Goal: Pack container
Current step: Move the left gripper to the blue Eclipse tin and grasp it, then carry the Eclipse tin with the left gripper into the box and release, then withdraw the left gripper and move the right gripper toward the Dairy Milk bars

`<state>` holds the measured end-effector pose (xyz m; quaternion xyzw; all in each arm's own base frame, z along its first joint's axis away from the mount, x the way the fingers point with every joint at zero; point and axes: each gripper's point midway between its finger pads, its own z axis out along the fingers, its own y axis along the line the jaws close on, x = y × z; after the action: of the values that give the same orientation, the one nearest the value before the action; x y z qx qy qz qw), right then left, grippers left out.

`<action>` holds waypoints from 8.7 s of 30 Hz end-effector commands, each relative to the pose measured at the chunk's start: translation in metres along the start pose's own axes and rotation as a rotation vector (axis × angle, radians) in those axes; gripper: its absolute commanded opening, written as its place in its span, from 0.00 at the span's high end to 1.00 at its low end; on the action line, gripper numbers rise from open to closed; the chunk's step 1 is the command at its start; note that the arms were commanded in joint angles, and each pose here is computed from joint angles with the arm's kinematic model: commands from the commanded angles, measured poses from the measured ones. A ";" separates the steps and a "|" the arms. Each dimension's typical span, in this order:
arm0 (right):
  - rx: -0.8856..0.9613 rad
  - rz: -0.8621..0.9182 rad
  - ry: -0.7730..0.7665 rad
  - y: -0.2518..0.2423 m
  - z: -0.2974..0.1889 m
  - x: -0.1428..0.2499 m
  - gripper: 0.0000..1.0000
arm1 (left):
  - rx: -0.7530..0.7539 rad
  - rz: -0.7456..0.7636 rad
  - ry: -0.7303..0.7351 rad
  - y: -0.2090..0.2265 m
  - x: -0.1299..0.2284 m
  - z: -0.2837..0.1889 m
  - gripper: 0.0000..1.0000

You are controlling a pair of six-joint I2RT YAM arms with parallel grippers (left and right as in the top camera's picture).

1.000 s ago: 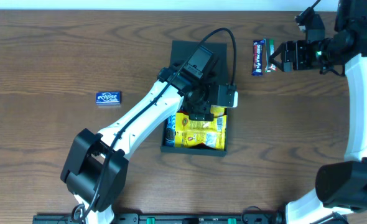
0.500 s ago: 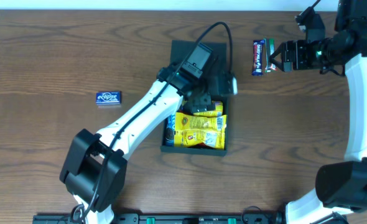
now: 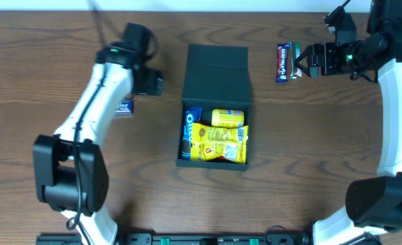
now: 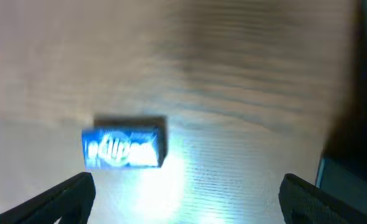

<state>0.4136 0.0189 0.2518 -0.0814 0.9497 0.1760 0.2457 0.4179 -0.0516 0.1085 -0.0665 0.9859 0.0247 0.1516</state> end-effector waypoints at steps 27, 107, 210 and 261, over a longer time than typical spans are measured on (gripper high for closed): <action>0.006 -0.012 -0.010 0.004 -0.012 0.000 0.11 | -0.202 -1.232 0.160 0.044 0.039 0.018 0.05; 0.146 0.015 -0.015 -0.041 -0.024 0.004 0.07 | 0.229 0.519 -0.155 -0.176 0.057 -0.072 0.94; -0.159 -0.112 0.242 0.083 0.077 0.072 0.99 | 0.184 0.301 -0.390 -0.095 -0.021 -0.078 0.05; -0.165 -0.171 0.334 0.126 0.160 0.138 0.99 | 0.237 0.288 -0.409 -0.097 -0.029 -0.081 0.04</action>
<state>0.3242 0.1771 0.0647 -0.1944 0.9576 0.2044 0.0586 0.4344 -0.1522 0.1932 0.1029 0.9290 -0.0557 0.3512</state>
